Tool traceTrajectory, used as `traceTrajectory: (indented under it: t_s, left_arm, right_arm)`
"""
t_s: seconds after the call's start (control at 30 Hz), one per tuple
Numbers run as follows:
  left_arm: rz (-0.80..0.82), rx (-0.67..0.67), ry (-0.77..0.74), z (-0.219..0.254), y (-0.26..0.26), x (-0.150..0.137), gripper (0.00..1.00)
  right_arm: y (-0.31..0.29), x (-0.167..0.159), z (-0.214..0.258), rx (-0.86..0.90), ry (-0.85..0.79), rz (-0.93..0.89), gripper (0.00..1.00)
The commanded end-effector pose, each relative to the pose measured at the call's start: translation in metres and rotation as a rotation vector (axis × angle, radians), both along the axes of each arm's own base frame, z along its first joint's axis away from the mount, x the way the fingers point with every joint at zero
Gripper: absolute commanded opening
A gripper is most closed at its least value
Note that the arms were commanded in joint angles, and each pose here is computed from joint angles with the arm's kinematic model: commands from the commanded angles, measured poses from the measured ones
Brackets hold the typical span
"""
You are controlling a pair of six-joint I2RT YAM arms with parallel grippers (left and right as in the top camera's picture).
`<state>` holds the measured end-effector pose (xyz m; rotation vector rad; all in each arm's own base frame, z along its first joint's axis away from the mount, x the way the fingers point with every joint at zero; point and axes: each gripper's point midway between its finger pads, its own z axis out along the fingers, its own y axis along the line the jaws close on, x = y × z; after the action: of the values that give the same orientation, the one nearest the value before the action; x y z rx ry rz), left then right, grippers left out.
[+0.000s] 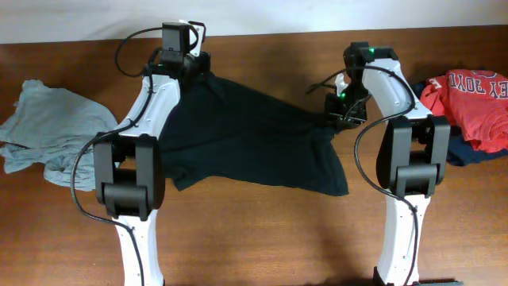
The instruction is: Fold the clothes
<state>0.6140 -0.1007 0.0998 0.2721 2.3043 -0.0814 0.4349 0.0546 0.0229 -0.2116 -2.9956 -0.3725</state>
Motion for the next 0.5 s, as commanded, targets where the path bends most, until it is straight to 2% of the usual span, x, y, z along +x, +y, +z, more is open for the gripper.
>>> traceTrajectory:
  t_s: [0.0,0.2,0.23,0.3,0.37,0.47]
  left_arm:
    - [-0.008,0.005,-0.008,0.001,-0.004,0.003,0.0]
    - [-0.009,0.005,-0.008,0.001,-0.005,0.003,0.0]
    - [-0.009,0.005,-0.008,0.001,-0.005,0.003,0.0]
    - [-0.009,0.005,-0.008,0.001,-0.005,0.003,0.0]
    - [-0.008,0.005,-0.008,0.001,-0.005,0.003,0.0]
    - [-0.006,0.007,-0.008,0.001,-0.004,0.003,0.0]
  right_arm:
    - [-0.012,0.006,0.006,-0.041,-0.035,-0.02,0.44]
    - [-0.014,0.004,0.003,-0.051,-0.028,-0.02,0.43]
    - [-0.014,0.002,0.002,-0.051,-0.022,-0.02,0.37]
    - [-0.014,-0.001,-0.002,-0.051,-0.011,-0.019,0.18]
    - [-0.014,-0.004,-0.006,-0.051,-0.002,-0.019,0.04]
    - [-0.014,-0.003,-0.006,-0.051,-0.006,-0.02,0.04]
